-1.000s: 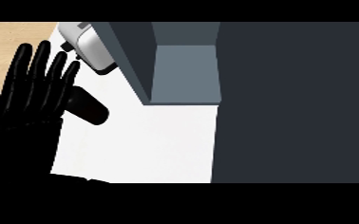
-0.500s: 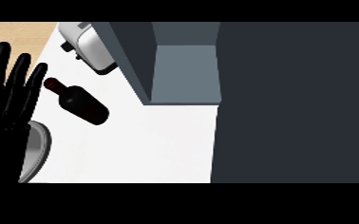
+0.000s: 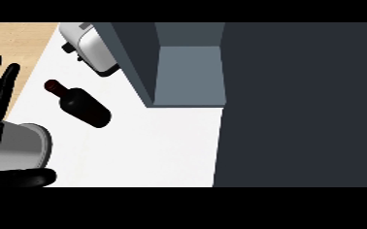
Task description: Pick up the wine, place it into the cabinet and close the cabinet
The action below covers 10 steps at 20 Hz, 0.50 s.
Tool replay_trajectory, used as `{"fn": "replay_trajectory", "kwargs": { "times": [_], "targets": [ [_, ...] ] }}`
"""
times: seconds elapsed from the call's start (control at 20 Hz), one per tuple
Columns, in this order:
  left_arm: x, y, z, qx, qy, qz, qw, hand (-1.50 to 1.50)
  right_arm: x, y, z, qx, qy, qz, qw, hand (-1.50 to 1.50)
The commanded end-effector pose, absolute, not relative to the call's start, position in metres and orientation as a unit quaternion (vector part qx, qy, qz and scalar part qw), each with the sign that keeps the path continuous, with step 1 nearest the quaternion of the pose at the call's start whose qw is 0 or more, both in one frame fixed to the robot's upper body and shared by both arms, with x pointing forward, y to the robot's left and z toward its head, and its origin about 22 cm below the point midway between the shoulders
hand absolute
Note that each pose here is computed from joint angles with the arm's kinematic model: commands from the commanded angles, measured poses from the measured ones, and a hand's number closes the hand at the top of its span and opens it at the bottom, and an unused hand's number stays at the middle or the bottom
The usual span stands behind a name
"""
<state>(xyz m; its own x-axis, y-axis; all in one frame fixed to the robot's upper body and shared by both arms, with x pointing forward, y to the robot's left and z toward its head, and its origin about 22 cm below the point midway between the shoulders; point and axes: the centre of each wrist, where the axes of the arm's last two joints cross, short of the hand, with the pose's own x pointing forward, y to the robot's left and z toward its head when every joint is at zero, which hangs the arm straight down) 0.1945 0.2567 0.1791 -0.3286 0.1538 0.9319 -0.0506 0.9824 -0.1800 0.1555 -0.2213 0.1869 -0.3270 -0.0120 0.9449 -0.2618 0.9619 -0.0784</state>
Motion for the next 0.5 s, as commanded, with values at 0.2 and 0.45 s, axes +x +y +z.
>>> {"fn": "replay_trajectory", "kwargs": {
  "times": [0.2, 0.45],
  "targets": [
    [0.218, 0.301, 0.158, -0.023, -0.794, 0.107, 0.598, -1.50, 0.128, -0.221, 0.203, 0.099, -0.820, 0.113, 0.553, -1.50],
    [0.212, 0.308, 0.157, -0.019, -0.778, 0.119, 0.616, -1.50, 0.117, -0.225, 0.213, 0.089, -0.821, 0.110, 0.553, -1.50]
  ]
}}
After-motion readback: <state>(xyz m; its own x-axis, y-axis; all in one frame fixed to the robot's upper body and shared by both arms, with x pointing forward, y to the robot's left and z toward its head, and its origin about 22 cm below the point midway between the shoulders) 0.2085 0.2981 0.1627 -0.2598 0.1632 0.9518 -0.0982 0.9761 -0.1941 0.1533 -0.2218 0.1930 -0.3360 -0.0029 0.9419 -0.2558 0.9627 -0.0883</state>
